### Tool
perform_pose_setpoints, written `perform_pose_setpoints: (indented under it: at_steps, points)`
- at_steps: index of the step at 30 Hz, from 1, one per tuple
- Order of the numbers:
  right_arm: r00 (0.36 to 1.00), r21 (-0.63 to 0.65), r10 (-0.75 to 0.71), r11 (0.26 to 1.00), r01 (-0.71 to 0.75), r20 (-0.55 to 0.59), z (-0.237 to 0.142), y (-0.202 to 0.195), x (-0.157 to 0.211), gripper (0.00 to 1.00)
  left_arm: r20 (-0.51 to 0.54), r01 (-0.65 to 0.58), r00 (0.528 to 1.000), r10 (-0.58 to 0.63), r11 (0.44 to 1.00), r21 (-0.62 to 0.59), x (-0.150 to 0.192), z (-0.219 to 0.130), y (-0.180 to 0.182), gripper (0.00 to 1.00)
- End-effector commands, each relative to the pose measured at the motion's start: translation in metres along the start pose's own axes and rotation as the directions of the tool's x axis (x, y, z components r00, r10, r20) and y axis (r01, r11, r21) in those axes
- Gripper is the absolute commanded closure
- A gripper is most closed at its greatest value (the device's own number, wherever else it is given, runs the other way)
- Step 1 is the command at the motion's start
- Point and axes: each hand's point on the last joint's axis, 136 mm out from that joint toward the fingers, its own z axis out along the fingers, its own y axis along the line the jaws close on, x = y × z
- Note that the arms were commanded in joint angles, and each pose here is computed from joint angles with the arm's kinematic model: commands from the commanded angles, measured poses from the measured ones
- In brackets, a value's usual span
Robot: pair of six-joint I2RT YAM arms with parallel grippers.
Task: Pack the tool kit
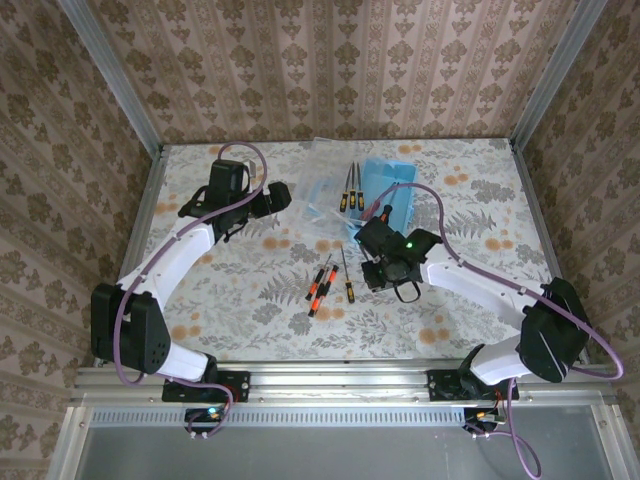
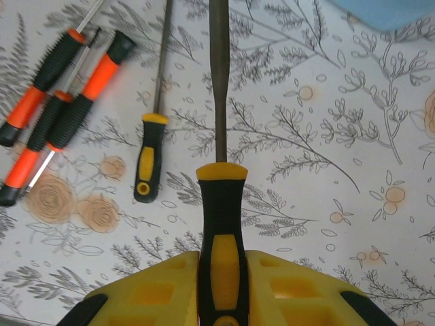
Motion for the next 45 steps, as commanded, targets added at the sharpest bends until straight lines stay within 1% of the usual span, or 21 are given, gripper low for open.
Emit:
perform_pose_setpoints:
  at_steps: [1,7,10,12,16,20,22,23,25,26,27,28,30,31,32,36,45]
  points:
    - [0.998,0.0,0.01,1.0,-0.01,0.057,-0.028,-0.002,-0.01,0.77,0.032,-0.032,0.999,0.032,0.999,0.007,-0.01,-0.012,-0.008,0.0]
    - [0.992,0.021,-0.009,1.0,0.007,0.124,-0.053,-0.004,-0.03,0.78,0.044,-0.034,0.998,0.034,0.999,0.003,-0.012,-0.015,-0.007,0.0]
    - [0.987,0.031,-0.016,0.999,0.011,0.157,-0.059,-0.007,-0.049,0.77,0.052,-0.037,0.998,0.037,0.999,-0.002,-0.014,-0.018,-0.007,0.0]
    - [0.988,0.054,-0.006,0.999,-0.003,0.157,-0.051,-0.015,-0.065,0.77,0.06,-0.036,0.998,0.036,0.999,-0.002,-0.016,-0.02,-0.006,0.0]
    - [0.985,0.042,0.037,0.998,-0.045,0.17,-0.037,-0.026,-0.11,0.77,0.079,-0.027,0.997,0.027,1.0,-0.002,-0.022,-0.026,-0.004,0.0]
    - [0.98,0.029,0.093,0.995,-0.099,0.175,-0.013,-0.04,-0.156,0.78,0.114,0.031,0.993,-0.032,0.999,0.013,-0.035,-0.032,0.01,0.0]
    - [0.979,0.03,0.113,0.992,-0.12,0.172,-0.004,-0.048,-0.173,0.77,0.121,0.07,0.99,-0.076,0.996,0.055,-0.039,-0.032,0.014,0.0]
    - [0.977,0.024,0.124,0.991,-0.13,0.176,0.001,-0.051,-0.183,0.77,0.123,0.079,0.988,-0.092,0.991,0.104,-0.043,-0.031,0.011,0.0]
    - [0.972,0.017,0.152,0.987,-0.158,0.179,0.01,-0.059,-0.198,0.78,0.107,0.064,0.99,-0.092,0.969,0.237,-0.046,-0.03,-0.01,0.0]
    - [0.97,0.011,0.164,0.986,-0.169,0.179,0.015,-0.061,-0.205,0.77,0.088,0.041,0.993,-0.075,0.94,0.339,-0.045,-0.03,-0.03,0.0]
    - [0.97,0.002,0.176,0.984,-0.179,0.168,0.021,-0.063,-0.211,0.77,0.061,0.029,0.996,-0.062,0.898,0.438,-0.042,-0.031,-0.05,0.0]
    - [0.97,-0.001,0.184,0.982,-0.187,0.158,0.026,-0.066,-0.215,0.77,0.018,0.027,0.999,-0.043,0.843,0.537,-0.036,-0.033,-0.071,0.0]
    - [0.97,-0.006,0.192,0.981,-0.193,0.146,0.036,-0.068,-0.224,0.77,-0.041,0.041,0.999,-0.018,0.753,0.657,-0.024,-0.034,-0.102,0.0]
    - [0.971,-0.005,0.191,0.981,-0.192,0.145,0.039,-0.069,-0.227,0.77,-0.051,0.042,0.999,-0.009,0.728,0.684,-0.02,-0.035,-0.11,0.0]
    - [0.972,-0.004,0.19,0.982,-0.191,0.14,0.043,-0.07,-0.229,0.77,-0.056,0.04,0.998,-0.001,0.717,0.696,-0.015,-0.034,-0.115,0.0]
    - [0.974,-0.001,0.202,0.979,-0.203,0.104,0.058,-0.072,-0.232,0.77,-0.064,0.034,0.998,0.011,0.744,0.667,-0.006,-0.026,-0.114,0.0]
    - [0.975,0.014,0.212,0.977,-0.214,0.062,0.078,-0.074,-0.222,0.76,-0.057,0.034,0.998,0.004,0.768,0.64,-0.006,-0.024,-0.108,0.0]
